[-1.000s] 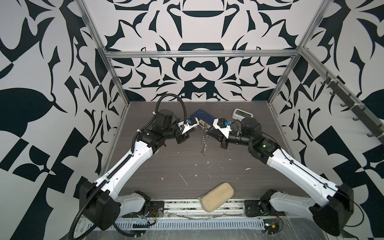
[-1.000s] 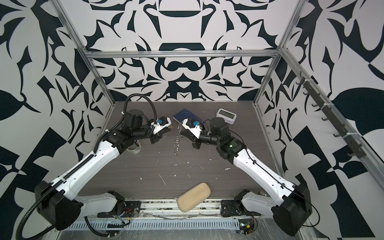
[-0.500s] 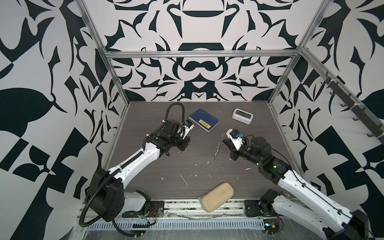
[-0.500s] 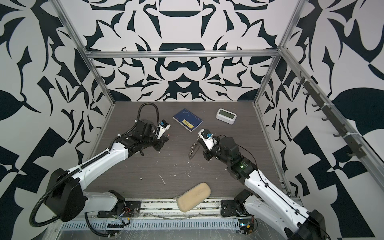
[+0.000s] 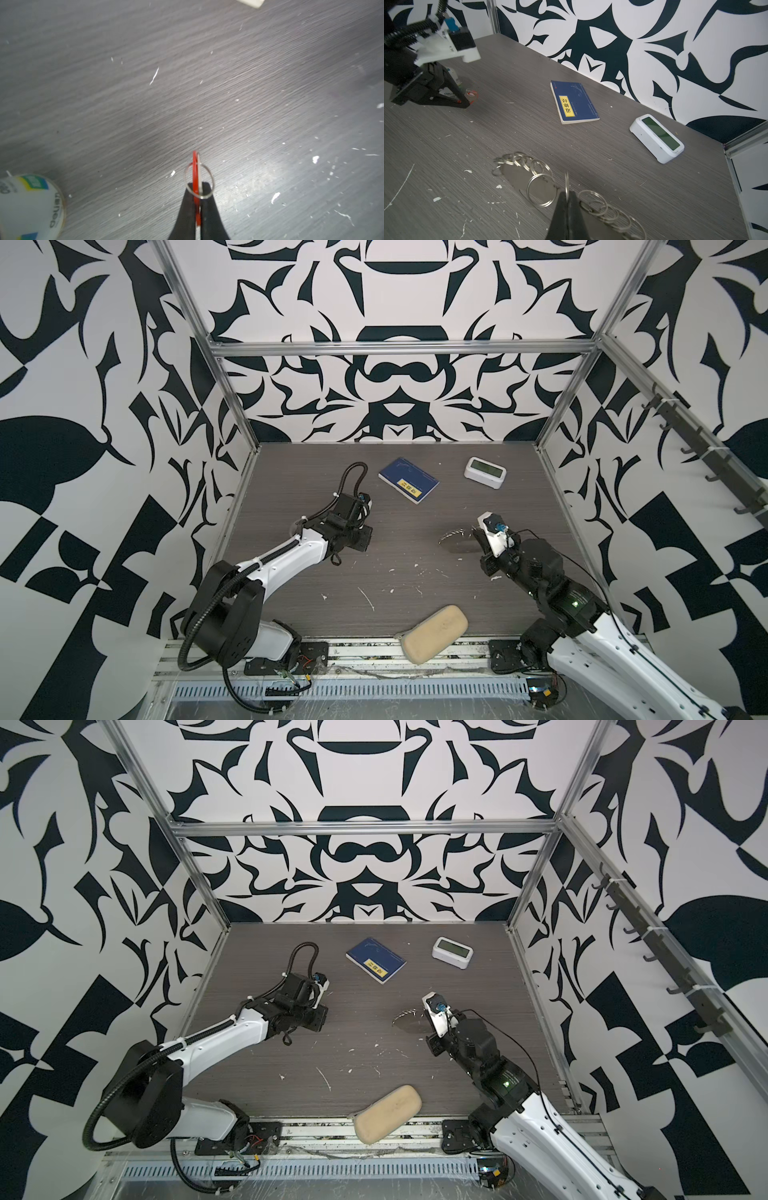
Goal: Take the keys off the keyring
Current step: 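Separate the grippers, lowering the red-tagged key and the plate to the table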
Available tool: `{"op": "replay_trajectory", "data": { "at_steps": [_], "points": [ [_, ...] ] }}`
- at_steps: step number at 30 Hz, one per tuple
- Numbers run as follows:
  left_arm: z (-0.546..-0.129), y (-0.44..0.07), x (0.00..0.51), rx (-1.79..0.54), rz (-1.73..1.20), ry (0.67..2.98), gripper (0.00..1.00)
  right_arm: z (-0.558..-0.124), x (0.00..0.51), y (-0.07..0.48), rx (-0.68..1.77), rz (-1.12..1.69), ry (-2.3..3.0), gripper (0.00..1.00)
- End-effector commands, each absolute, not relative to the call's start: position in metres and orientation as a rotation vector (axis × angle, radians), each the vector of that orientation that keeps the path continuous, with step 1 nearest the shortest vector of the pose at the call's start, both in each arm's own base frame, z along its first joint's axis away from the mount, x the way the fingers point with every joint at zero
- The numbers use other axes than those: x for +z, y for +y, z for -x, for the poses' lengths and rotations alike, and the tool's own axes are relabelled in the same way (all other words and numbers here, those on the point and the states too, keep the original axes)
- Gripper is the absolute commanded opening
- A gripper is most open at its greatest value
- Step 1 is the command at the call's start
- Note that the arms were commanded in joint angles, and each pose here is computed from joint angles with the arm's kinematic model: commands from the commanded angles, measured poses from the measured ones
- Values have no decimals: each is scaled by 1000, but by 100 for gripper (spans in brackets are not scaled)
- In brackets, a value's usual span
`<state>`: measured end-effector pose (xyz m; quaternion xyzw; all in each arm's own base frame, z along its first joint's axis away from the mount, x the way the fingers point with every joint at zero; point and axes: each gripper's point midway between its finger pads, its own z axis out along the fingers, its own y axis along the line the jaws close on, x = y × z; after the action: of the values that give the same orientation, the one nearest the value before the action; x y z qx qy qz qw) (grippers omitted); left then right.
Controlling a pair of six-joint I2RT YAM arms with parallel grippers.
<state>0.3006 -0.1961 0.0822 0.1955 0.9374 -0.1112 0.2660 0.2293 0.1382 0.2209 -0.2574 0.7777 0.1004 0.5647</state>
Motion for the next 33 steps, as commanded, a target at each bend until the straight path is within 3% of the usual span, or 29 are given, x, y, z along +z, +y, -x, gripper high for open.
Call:
{"op": "replay_trajectory", "data": {
  "at_steps": [1,22,28,33],
  "points": [
    [-305,-194,73,-304,-420,2617,0,-228,234,132,224,564,1791,0],
    [-314,-181,26,-217,-222,2766,0,-228,229,135,228,591,1832,0],
    [-316,-182,35,-220,-234,2748,31,-228,227,131,228,549,1876,0],
    [-323,-183,60,-225,-246,2682,43,-229,221,124,221,489,1929,0]
  ]
}}
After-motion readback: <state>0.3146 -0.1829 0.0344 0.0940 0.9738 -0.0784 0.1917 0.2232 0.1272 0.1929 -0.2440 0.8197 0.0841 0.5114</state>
